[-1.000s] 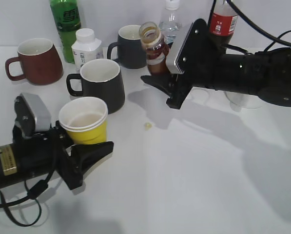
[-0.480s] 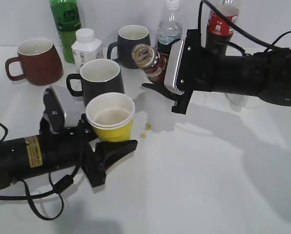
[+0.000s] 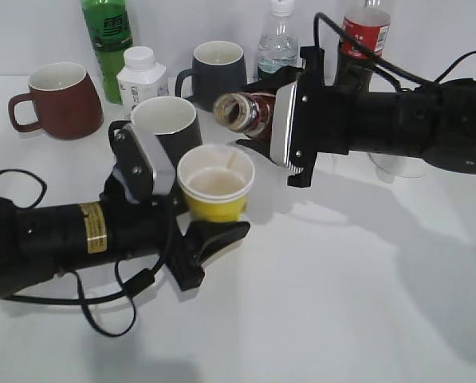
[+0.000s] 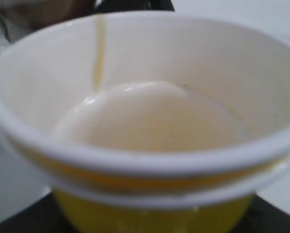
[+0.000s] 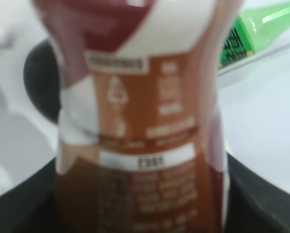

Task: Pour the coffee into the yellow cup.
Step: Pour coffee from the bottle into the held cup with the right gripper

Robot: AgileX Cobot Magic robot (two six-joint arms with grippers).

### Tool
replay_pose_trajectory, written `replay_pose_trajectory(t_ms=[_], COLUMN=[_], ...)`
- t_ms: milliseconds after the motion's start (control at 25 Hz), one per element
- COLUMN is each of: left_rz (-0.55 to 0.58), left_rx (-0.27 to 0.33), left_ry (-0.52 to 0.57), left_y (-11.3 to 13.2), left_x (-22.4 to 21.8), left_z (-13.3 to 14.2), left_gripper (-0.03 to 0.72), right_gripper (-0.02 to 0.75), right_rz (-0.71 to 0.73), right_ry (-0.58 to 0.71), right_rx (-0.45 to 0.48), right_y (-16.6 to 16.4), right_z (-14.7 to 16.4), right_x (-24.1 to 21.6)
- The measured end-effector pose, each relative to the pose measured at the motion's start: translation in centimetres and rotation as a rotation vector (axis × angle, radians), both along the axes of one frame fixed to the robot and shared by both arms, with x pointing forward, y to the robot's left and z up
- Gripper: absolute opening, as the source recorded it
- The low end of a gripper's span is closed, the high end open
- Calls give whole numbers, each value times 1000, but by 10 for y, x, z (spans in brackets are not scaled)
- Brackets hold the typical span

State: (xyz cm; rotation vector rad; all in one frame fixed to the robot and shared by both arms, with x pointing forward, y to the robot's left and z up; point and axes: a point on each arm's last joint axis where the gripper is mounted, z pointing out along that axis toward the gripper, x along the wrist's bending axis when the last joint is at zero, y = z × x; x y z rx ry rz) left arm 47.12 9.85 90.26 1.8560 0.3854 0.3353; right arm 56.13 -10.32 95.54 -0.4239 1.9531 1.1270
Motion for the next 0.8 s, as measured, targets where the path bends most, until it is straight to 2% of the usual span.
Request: replay_pose_trajectory(t_ms=[800], left_rz=[4], left_rx=[5], left_ry=[-21], left_y=[-6], left_x=[8], left_z=[5], left_gripper=[445], right_gripper=[503], right_rz=[18], right_ry=[-280], right_rx=[-142], right_y=[-2], right_z=[3], right_x=[5])
